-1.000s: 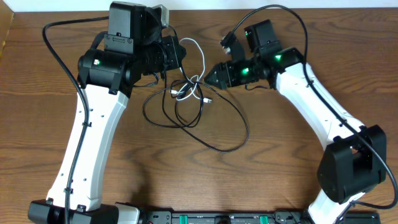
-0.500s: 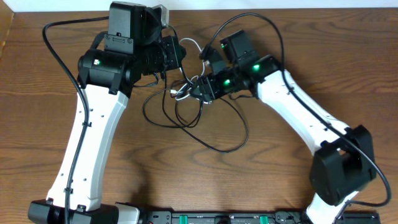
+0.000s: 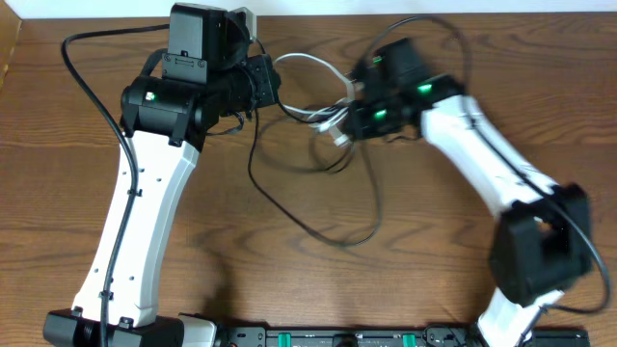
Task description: Untangle cables
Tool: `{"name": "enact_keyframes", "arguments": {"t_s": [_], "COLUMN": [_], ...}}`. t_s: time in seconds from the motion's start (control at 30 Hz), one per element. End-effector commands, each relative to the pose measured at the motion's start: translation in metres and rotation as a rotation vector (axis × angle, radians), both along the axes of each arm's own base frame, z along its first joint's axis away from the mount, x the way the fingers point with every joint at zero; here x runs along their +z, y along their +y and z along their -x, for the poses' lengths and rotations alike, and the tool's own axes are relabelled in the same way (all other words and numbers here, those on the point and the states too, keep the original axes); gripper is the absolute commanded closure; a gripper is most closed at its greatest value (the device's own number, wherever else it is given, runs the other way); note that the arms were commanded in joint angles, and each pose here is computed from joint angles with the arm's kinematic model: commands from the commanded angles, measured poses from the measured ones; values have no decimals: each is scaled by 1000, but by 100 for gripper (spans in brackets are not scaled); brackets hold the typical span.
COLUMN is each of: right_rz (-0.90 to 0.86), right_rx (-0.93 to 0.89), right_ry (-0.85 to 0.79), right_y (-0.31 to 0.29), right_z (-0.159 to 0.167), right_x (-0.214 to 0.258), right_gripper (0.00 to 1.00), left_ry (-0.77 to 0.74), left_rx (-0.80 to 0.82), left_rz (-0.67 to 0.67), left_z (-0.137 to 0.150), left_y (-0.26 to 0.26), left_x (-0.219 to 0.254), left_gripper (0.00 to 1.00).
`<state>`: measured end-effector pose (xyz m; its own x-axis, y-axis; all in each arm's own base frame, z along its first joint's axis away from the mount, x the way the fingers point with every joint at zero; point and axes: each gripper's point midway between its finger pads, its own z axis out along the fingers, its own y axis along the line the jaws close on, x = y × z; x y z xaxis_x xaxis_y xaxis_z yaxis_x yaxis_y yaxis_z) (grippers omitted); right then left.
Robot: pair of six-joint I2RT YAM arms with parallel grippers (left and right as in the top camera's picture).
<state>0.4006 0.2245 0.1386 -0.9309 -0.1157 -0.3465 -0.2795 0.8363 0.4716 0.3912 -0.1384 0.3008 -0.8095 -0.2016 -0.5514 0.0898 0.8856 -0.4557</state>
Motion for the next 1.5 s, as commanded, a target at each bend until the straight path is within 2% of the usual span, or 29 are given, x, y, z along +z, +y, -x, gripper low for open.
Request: {"name": "enact_keyframes", "arguments": {"t_s": [0.0,0.17,0.53,0.9,1.0,1.13,1.23,1.47], "right_rz": [96,74,53,13,85,285,421,424], "right_rx": [-170,-260,-386,-283,-322,-524,-630,-639], "right_ry": [-82,-59,-45,-43,-28,24,40,46], "right_y": [-67,-123,-186,-168,-178,-225,-253,-258], "right_z": [-16,-20,-23,-15,-14,-8,-4,-7], "right_x": [32,41,45,47,40,26,20,15], "right_gripper": [99,99,99,99,99,99,99,99], "left_ry": [-49,-29,23,21,37,76,96,112], "left_rx": [65,124,134,125,234,392,472,528], "left_rz": [-90,-163,-273,-377,-503,-606,-592,-569], "left_z": [-3,-4,5,6,8,16,19,23], "left_y": [23,48,91,108,138,181,204,225], "left_x": [8,0,-13,-16,-16,-15,-15,-15], "left_gripper": [93,93,93,93,93,93,93,93]}}
